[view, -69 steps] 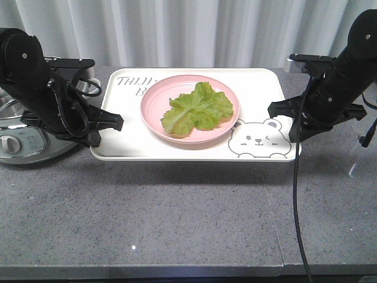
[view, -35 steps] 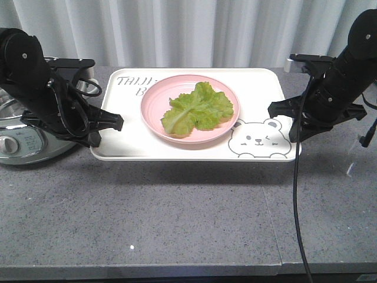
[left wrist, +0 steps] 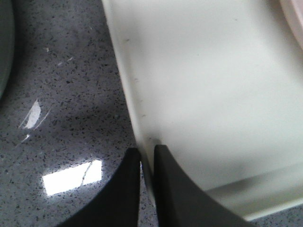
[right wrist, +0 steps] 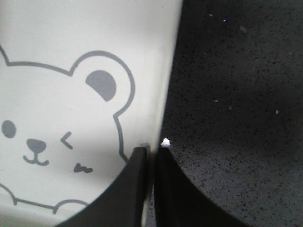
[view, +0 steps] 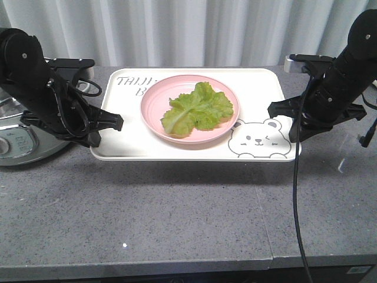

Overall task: Transfer vegetables to tray and serve
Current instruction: 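Hold the raised tray level with both grippers while the base turns away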

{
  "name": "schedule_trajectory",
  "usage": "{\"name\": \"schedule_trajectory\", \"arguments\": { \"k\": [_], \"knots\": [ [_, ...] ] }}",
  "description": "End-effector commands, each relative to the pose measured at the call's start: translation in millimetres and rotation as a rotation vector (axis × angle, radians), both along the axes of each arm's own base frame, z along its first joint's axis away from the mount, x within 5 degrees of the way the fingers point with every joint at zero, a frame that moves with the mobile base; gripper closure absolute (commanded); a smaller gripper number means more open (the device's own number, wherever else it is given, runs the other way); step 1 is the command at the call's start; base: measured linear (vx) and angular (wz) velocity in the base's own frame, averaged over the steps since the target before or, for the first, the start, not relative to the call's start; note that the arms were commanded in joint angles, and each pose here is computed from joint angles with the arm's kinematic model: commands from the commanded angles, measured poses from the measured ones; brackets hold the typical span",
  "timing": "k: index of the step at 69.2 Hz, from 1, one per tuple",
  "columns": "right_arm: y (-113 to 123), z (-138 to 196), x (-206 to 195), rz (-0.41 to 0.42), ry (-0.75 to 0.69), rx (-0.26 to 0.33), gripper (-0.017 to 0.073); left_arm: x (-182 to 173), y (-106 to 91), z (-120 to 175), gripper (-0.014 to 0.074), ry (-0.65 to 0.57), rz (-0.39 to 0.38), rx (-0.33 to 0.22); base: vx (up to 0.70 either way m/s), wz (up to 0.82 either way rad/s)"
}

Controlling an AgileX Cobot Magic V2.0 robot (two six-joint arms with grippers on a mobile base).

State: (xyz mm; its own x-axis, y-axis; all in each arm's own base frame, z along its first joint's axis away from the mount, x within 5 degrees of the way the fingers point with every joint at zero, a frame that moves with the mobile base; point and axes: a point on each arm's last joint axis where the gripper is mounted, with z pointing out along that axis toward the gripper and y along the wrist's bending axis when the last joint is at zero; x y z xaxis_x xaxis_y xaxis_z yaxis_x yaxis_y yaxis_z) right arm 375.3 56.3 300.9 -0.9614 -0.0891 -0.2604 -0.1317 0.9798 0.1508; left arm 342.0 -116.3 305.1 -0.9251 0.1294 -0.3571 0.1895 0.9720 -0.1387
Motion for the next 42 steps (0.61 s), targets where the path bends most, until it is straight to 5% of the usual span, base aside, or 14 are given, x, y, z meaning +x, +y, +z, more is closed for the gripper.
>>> {"name": "schedule_trajectory", "arguments": {
  "k": [1,42],
  "knots": [
    [14.4,36.5,-7.4,0.039,-0.138,0.114,0.0564,-8.7,-16.7,37.0,0.0601,-0.132,-0.04,-0.145,-0.02,-0.08],
    [14.4,36.5,-7.4,0.039,-0.138,0.114,0.0564,-8.7,-16.7,37.0,0.0601,-0.132,-0.04,-0.145,-0.01,-0.14]
  ]
}}
